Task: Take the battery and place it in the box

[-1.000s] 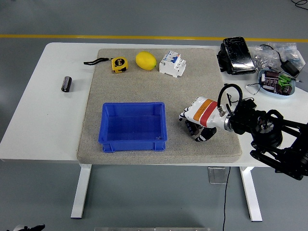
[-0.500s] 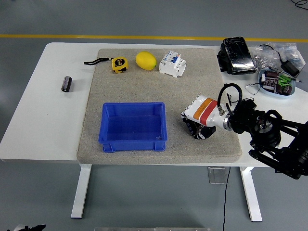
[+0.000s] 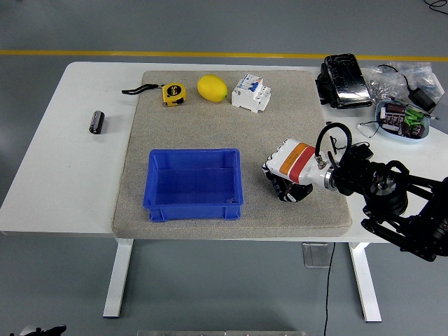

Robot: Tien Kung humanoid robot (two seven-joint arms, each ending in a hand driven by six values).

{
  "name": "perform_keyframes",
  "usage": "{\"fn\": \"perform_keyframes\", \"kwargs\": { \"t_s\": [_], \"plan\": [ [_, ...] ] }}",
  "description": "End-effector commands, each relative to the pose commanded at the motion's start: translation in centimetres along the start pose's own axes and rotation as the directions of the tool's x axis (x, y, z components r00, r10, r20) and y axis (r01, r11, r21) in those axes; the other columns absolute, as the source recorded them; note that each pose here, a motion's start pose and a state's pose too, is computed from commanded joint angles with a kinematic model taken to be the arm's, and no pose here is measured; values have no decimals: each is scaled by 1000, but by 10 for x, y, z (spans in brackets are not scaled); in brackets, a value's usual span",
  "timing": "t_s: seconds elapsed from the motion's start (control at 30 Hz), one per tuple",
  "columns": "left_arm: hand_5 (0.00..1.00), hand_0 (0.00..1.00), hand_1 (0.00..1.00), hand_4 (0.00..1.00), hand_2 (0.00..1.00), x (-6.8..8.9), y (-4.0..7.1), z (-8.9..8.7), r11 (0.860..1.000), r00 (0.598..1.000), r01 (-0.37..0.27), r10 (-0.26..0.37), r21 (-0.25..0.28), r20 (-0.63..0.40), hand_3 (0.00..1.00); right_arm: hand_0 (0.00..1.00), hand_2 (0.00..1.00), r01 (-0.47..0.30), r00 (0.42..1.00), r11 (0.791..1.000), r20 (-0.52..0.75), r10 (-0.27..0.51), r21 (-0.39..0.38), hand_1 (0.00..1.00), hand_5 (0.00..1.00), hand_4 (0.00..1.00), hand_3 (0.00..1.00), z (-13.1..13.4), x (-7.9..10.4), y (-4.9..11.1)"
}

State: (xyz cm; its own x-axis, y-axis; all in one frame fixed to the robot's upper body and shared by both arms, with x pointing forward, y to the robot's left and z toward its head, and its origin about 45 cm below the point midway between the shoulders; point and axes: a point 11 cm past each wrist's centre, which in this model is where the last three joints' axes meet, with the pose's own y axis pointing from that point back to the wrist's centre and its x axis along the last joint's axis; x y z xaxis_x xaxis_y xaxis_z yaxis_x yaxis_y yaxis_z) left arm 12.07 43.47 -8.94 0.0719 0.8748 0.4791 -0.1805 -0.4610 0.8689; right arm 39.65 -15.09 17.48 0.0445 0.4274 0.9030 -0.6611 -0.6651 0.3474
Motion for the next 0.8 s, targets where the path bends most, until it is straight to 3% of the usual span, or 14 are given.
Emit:
{"fn": "perform_keyframes", "kwargs": {
  "t_s": [0.5, 0.8],
  "plan": [
    [483, 714, 680, 615, 740, 0, 0, -2, 1000, 1000, 1, -1, 5, -1, 601, 87, 505, -14, 1000, 1000, -9, 14, 8, 220, 248, 796, 507, -2, 4, 1],
    [483, 714, 681, 615, 740, 1, -1, -7, 1000, 1000, -1, 1, 12, 0, 601, 88, 504, -62, 998, 998, 2, 62, 4, 221, 246, 791, 508, -2, 19, 2]
  ]
}}
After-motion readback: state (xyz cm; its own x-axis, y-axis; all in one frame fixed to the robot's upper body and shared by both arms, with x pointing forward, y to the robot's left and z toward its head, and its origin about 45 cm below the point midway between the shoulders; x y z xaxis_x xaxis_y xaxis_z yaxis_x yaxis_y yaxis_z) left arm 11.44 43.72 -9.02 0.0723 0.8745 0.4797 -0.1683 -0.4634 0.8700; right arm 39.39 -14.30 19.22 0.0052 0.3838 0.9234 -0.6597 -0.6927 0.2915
